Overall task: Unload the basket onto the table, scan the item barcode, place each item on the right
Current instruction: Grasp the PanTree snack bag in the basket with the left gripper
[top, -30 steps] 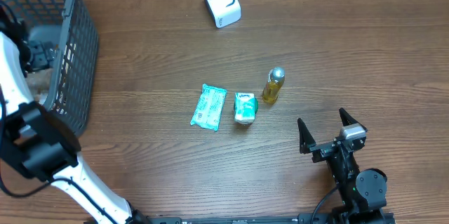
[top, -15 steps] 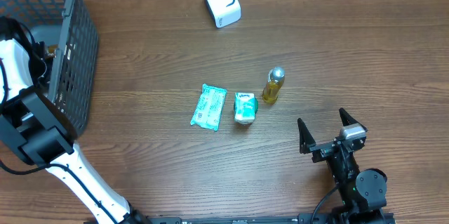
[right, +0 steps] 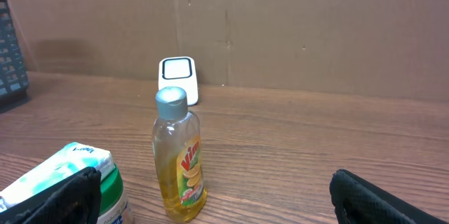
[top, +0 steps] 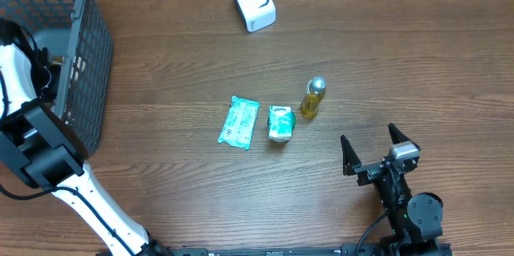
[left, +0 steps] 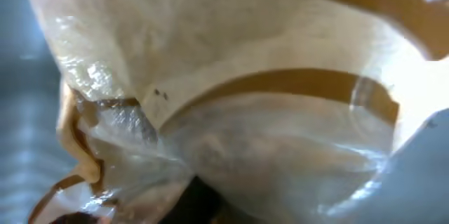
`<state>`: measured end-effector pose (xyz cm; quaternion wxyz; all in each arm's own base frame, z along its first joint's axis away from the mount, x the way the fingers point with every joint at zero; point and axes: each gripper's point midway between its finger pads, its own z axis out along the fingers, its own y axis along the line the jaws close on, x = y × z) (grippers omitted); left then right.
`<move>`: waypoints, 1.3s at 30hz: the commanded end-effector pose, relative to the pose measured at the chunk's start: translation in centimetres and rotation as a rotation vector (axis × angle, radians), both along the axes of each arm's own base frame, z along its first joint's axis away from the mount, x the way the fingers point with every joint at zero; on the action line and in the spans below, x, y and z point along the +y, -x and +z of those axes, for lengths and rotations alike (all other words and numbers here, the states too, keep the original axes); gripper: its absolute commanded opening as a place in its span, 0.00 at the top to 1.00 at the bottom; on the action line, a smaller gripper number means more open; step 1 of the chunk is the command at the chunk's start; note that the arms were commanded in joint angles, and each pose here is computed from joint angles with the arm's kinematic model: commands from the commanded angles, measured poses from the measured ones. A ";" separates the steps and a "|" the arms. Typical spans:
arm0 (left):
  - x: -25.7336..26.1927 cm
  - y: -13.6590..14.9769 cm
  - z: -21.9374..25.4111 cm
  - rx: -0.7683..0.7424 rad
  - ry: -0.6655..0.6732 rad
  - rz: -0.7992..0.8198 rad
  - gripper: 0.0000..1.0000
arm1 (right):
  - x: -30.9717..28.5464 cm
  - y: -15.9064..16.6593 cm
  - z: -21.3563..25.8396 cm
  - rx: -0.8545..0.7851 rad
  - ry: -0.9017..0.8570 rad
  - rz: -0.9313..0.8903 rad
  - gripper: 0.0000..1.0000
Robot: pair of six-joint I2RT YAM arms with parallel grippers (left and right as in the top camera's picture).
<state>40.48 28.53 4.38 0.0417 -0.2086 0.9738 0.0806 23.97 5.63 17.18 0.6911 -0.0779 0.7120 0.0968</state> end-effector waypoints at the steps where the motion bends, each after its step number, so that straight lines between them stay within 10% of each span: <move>1: 1.2 -1.4 4.8 -0.134 -0.042 0.111 0.96 | 0.0 0.0 -0.2 -0.006 0.004 -0.001 0.00; 12: -0.5 -0.8 28.6 -0.649 -0.227 0.159 0.96 | 0.0 0.0 -0.2 -0.006 0.004 -0.001 0.00; 20: -4.1 3.1 37.0 -0.829 -0.261 0.139 0.91 | 0.0 0.0 -0.2 -0.006 0.004 -0.001 0.00; 25: -3.5 2.8 34.2 -0.747 -0.236 0.156 0.39 | 0.0 0.0 -0.2 -0.006 0.004 -0.001 0.00; 30: -2.1 0.8 28.0 -0.603 -0.185 0.121 0.07 | 0.0 0.0 -0.2 -0.006 0.004 -0.001 0.00; 39: -0.6 -2.7 13.6 -0.331 -0.018 0.037 0.00 | 0.0 0.0 -0.2 -0.006 0.004 -0.001 0.00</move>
